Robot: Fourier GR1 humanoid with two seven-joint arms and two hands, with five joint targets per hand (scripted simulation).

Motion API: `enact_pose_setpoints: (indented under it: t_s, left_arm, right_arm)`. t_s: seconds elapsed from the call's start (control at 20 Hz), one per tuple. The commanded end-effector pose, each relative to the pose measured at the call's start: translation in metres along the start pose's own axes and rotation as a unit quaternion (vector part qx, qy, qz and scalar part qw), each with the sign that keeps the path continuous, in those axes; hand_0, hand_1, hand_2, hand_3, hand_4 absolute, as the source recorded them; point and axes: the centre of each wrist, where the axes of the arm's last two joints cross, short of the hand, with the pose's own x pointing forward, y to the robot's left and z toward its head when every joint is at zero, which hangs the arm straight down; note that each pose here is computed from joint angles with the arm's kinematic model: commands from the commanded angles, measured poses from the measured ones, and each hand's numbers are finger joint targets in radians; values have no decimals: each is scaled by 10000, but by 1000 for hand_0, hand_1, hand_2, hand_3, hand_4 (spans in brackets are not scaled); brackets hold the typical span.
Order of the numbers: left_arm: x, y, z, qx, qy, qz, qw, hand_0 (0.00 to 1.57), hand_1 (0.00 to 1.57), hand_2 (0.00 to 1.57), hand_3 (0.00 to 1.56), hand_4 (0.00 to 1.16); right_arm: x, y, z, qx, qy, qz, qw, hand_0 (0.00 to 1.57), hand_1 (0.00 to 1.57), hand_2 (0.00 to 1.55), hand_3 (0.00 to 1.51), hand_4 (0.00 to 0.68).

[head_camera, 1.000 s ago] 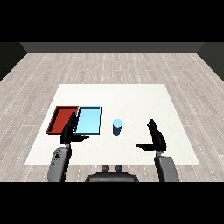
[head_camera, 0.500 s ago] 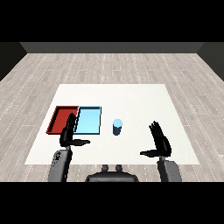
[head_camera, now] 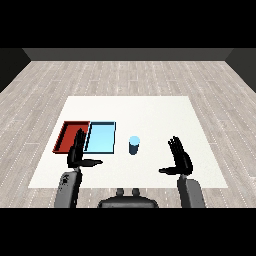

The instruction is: Pick the blue can and put it in the blue box

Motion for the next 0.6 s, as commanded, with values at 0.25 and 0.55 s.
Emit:
enact_pose_setpoints:
  t_s: [0.25,0.55]
  left_arm:
    - [-145,30,29,203,-14,57,9998,0,0,0,0,0]
    - [68,65,84,128,-58,-7,9999,0,0,0,0,0]
  right_arm:
    - [-228,221,-334,-143,216,-375,9990,0,0,0,0,0]
    - [-511,262,-611,-150,320,-474,9982,0,0,0,0,0]
